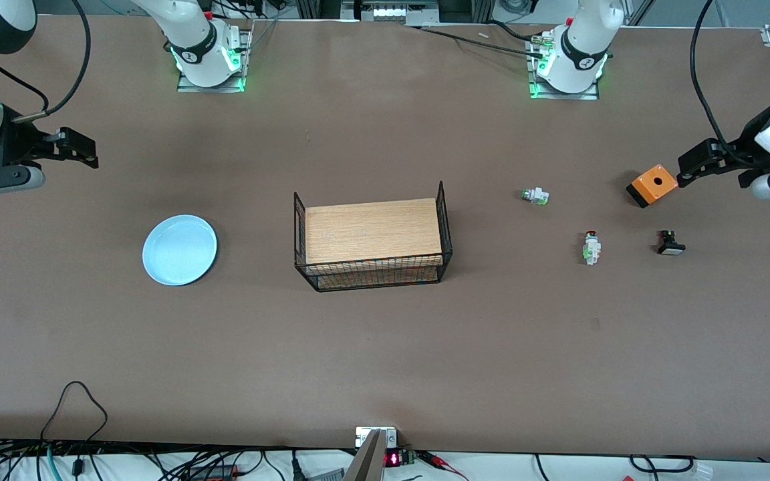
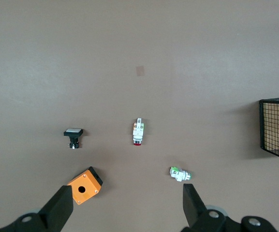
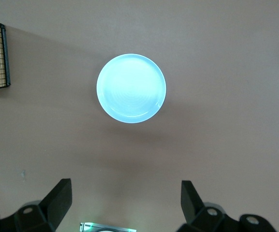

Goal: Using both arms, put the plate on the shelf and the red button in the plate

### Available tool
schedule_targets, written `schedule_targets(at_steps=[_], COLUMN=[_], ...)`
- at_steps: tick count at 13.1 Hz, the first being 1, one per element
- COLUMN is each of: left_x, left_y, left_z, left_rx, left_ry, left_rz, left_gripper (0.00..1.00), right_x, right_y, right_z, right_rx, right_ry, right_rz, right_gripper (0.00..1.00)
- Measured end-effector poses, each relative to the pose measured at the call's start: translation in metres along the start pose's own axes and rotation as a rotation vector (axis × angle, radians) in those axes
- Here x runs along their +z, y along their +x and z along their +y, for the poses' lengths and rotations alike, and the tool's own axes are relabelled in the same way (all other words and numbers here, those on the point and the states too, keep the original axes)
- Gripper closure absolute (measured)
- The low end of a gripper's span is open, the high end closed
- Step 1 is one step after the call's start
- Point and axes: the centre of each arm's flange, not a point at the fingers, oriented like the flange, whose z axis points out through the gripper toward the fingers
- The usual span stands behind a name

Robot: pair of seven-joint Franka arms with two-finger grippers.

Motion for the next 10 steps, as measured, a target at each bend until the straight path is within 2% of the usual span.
schedule_targets(at_steps=[2, 6, 10], left_x=[-0.001, -0.001, -0.001], left_y=[0.0, 0.0, 0.0], left_z=[0.0, 0.0, 0.0], left_rx=[0.0, 0.0, 0.0], left_ry=[0.0, 0.0, 0.0], left_rz=[0.001, 0.001, 0.001], left_gripper=[0.0, 0.0, 0.0], right_x=[0.015, 0.069, 0.11], right_y=[0.005, 0.027, 0.06], right_z=[0.021, 0.084, 0.092], right_rx=[0.042, 0.176, 0.188], right_ry=[0.028, 0.178, 0.201], right_rz=[-0.022, -0.051, -0.092], right_gripper=[0.0, 0.0, 0.0])
